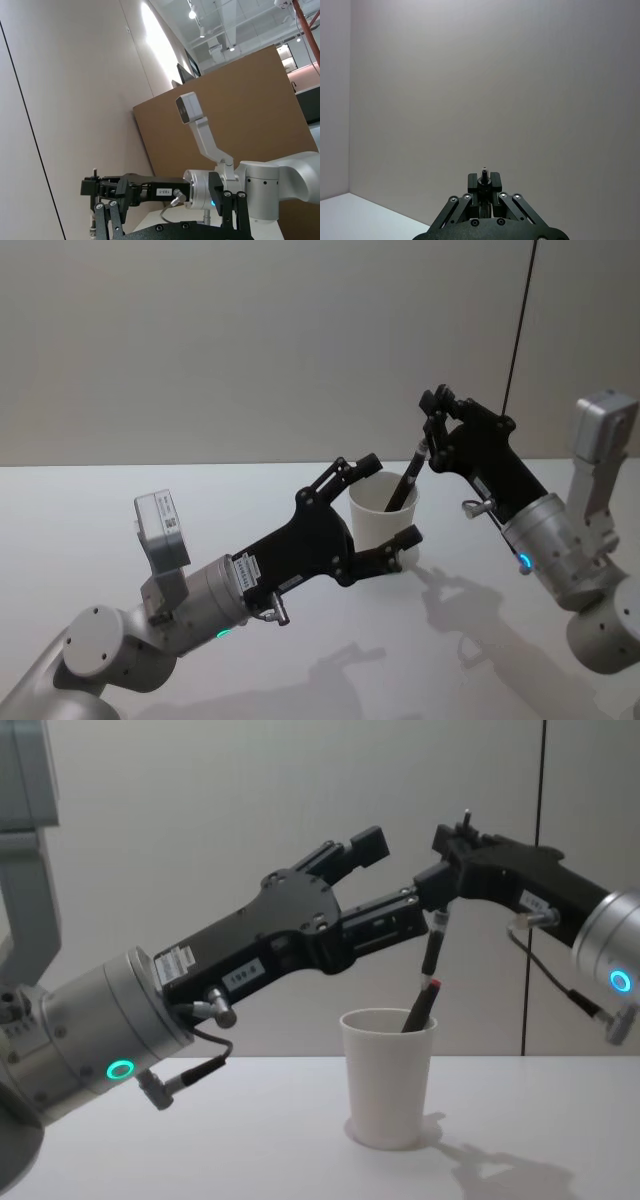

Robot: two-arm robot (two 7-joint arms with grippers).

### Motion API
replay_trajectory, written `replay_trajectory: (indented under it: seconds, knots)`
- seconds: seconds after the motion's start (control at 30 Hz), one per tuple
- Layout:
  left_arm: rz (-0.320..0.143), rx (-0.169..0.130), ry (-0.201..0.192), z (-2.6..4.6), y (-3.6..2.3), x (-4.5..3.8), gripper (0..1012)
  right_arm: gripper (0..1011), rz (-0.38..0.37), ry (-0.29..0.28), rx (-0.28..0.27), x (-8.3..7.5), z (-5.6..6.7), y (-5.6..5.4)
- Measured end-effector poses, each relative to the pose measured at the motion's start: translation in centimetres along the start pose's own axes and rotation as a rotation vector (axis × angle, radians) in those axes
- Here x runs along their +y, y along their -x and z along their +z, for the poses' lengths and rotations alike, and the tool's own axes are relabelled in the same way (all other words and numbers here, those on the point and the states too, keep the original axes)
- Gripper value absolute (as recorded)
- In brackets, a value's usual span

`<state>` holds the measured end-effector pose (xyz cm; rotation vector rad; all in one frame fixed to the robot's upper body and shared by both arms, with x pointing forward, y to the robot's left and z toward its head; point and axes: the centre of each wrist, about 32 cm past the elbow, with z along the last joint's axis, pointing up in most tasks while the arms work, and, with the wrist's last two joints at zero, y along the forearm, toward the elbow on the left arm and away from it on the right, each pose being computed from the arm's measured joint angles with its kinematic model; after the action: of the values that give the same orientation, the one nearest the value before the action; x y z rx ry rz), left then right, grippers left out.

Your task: Place the pen into the pen holder.

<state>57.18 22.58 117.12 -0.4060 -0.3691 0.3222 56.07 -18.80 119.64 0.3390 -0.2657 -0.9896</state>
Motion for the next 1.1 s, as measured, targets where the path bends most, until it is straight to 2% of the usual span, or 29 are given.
replay_trajectory:
  seconds: [0.53,0.93,0.97,1.1]
  knots:
    - [0.000,0.000,0.000,0.00,0.00,0.00,1000,135,0.008,0.035,0.021,1.4,-1.4,-0.5]
    - [0.000,0.000,0.000,0.00,0.00,0.00,1000,485,0.012,0.047,0.036,1.7,-2.0,-0.7]
    - [0.000,0.000,0.000,0.00,0.00,0.00,1000,542,0.013,0.047,0.038,1.8,-2.1,-0.7]
    - [0.000,0.000,0.000,0.00,0.00,0.00,1000,636,0.014,0.045,0.042,1.8,-2.2,-0.7]
